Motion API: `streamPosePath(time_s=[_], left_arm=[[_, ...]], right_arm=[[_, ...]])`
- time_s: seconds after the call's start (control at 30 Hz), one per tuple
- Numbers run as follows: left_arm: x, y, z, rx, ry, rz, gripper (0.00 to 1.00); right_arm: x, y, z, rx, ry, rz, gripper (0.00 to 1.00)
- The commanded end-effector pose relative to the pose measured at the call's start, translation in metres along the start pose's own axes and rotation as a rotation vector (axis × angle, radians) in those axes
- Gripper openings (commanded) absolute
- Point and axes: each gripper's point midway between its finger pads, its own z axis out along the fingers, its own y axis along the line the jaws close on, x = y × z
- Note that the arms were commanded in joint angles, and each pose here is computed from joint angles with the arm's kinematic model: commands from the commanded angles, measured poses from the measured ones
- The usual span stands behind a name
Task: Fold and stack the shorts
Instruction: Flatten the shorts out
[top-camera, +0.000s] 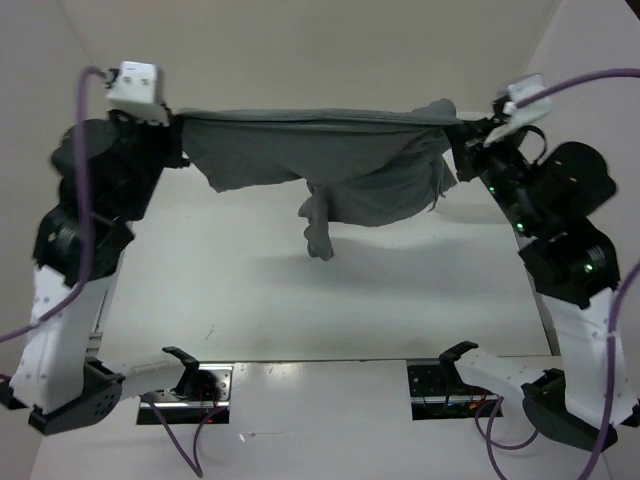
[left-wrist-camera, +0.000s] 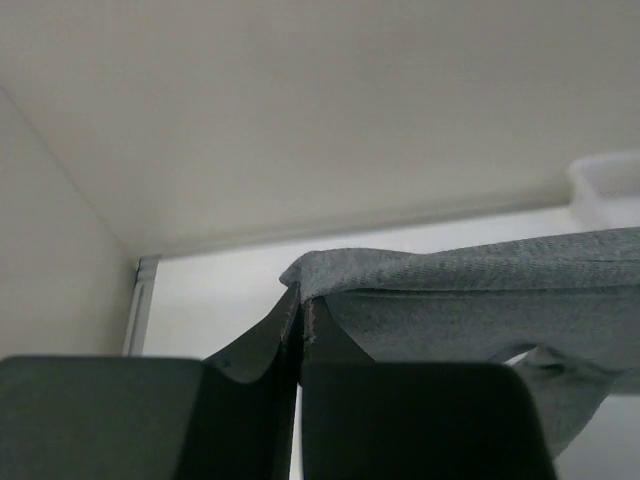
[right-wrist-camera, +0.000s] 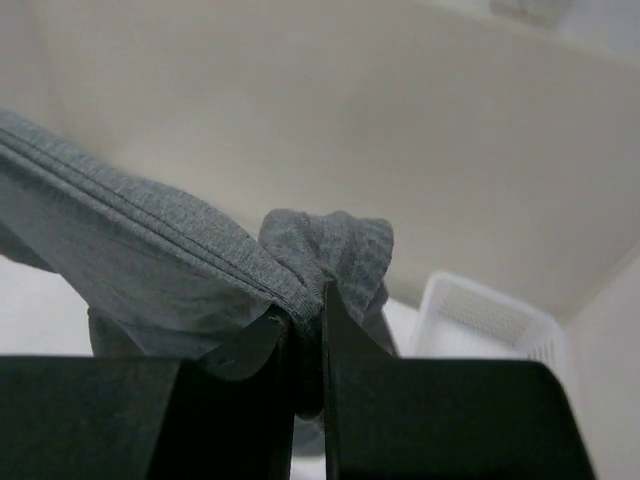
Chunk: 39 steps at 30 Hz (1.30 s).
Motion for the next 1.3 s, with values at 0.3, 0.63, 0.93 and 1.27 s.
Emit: streamPosePath(time_s=[0.3,0.63,0.93,1.27], left_arm=[[-0.019,0.043,-0.055,-0.079,-0.126,-0.044,0.00],[0.142,-0.035,0.067,0.061,0.168,0.071,0.00],[0.261,-0.010,0.193,0.057,0.436,0.061,0.00],[0.320,0.025,0.283,0.003,0.578,0.038,0.00]], right_arm=[[-0.017,0.018,-0.030,-0.142,-0.062,0.147,0.00],[0.181,0.045,0.079,-0.096,0.305,0.120,0.00],[0.315,0.051,0.154,-0.050,0.551,0.089,0.00],[0.367,0.027,0.240,0.086,0.610,0.166,0.07]])
